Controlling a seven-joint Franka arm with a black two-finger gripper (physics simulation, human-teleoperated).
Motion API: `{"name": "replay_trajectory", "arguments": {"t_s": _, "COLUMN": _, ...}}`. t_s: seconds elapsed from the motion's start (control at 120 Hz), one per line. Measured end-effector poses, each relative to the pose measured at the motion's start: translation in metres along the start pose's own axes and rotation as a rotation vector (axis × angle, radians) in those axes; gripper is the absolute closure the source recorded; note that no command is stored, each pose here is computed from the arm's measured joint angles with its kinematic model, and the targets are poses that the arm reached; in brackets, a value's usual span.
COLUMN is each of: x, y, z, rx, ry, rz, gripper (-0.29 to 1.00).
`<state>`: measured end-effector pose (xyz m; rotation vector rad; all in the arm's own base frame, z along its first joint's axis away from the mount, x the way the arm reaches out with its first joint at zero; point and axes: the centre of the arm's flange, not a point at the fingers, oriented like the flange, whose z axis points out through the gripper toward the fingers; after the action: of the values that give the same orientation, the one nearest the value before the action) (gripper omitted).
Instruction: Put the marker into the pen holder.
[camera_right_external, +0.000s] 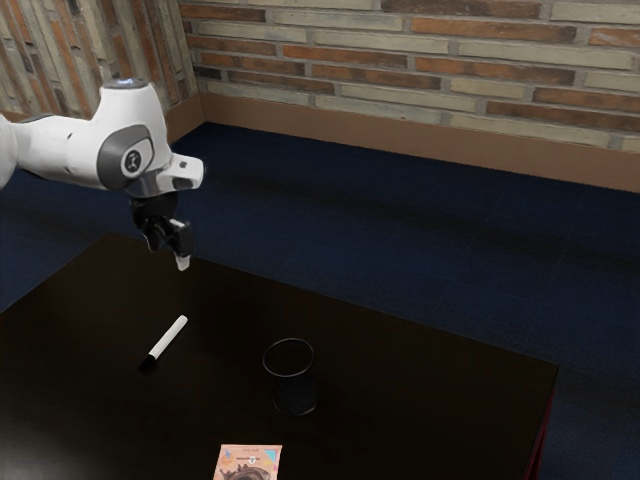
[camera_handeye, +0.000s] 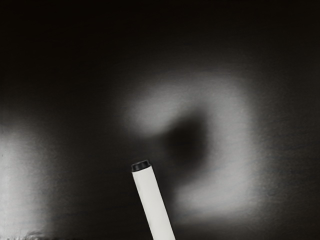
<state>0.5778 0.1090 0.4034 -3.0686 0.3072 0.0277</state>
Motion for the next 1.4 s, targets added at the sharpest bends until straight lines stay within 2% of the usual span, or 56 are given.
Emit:
{"name": "replay_trajectory", "arguments": {"t_s": 0.125, "x": 0.000, "y": -0.016, "z": 0.037, "rx": -0.038, "ry": -0.017, "rz": -0.110, "gripper": 0.29}}
{"name": "replay_trajectory", "arguments": {"t_s": 0.308, "x": -0.026, "y": -0.008, "z": 0.094, "rx": -0.060, "ry": -0.026, "rz": -0.205, "gripper": 0.44}}
{"name": "replay_trajectory", "arguments": {"t_s": 0.5, "x": -0.022, "y": -0.011, "z": 0.107, "rx": -0.039, "ry": 0.033, "rz": -0.263, "gripper": 0.50}}
{"name": "replay_trajectory", "arguments": {"t_s": 1.158, "x": -0.007, "y": -0.017, "z": 0.158, "rx": -0.025, "ry": 0.013, "rz": -0.342, "gripper": 0.53}}
{"name": "replay_trajectory", "arguments": {"t_s": 1.4, "x": -0.009, "y": -0.021, "z": 0.156, "rx": -0.021, "ry": 0.018, "rz": -0.362, "gripper": 0.71}}
